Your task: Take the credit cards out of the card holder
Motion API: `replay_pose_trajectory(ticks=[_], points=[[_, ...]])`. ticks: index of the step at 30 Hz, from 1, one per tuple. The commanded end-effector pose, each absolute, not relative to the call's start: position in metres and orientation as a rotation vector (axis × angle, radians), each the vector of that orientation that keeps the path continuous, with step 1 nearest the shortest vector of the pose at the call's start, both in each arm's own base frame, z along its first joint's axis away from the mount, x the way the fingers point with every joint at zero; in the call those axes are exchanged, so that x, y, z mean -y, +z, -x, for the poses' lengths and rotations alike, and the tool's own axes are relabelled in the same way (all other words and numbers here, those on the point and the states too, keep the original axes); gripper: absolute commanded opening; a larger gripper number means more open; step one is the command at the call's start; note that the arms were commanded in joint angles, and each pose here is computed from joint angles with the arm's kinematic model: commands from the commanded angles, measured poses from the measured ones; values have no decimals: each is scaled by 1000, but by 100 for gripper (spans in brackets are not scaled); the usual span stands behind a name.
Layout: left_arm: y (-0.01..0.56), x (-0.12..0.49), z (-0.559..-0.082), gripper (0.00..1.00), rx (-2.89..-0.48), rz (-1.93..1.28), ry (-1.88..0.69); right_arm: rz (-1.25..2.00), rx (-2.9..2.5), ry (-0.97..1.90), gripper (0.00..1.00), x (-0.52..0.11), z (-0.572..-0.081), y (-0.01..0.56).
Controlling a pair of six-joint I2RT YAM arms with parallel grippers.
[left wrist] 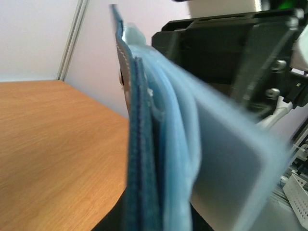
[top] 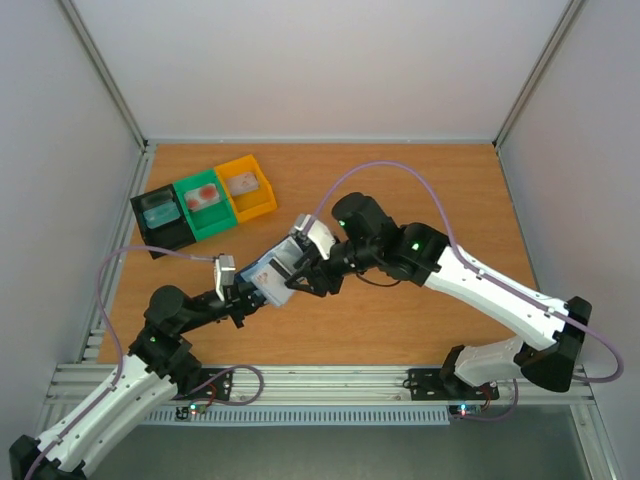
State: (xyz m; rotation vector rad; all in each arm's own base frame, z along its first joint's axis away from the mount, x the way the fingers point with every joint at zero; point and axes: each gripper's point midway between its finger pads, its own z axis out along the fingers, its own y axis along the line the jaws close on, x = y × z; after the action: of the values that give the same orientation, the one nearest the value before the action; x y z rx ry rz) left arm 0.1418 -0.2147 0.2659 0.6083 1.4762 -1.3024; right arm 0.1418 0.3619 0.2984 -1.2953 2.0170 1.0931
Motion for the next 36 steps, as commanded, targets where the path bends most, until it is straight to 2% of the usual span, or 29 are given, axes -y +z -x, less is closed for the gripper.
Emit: replay_pose_trajectory(ticks=[1, 7, 17, 24, 36], points=[[292, 214, -126, 0, -1333, -668, -1335, 1208, -2016, 1050, 52, -347, -154, 306], [292, 216, -123, 0, -1328, -685, -1350, 1242, -1976, 1081, 50, -352, -151, 312], [292, 217, -120, 0, -1319, -699, -1354, 1407, -1822, 1334, 26, -371, -121, 324], [291, 217, -119, 0, -1322, -702, -1357, 1442, -1811, 1396, 2, -370, -112, 322], [292, 218, -117, 0, -1315, -711, -1363, 1295, -1857, 1278, 1, -333, -140, 322]])
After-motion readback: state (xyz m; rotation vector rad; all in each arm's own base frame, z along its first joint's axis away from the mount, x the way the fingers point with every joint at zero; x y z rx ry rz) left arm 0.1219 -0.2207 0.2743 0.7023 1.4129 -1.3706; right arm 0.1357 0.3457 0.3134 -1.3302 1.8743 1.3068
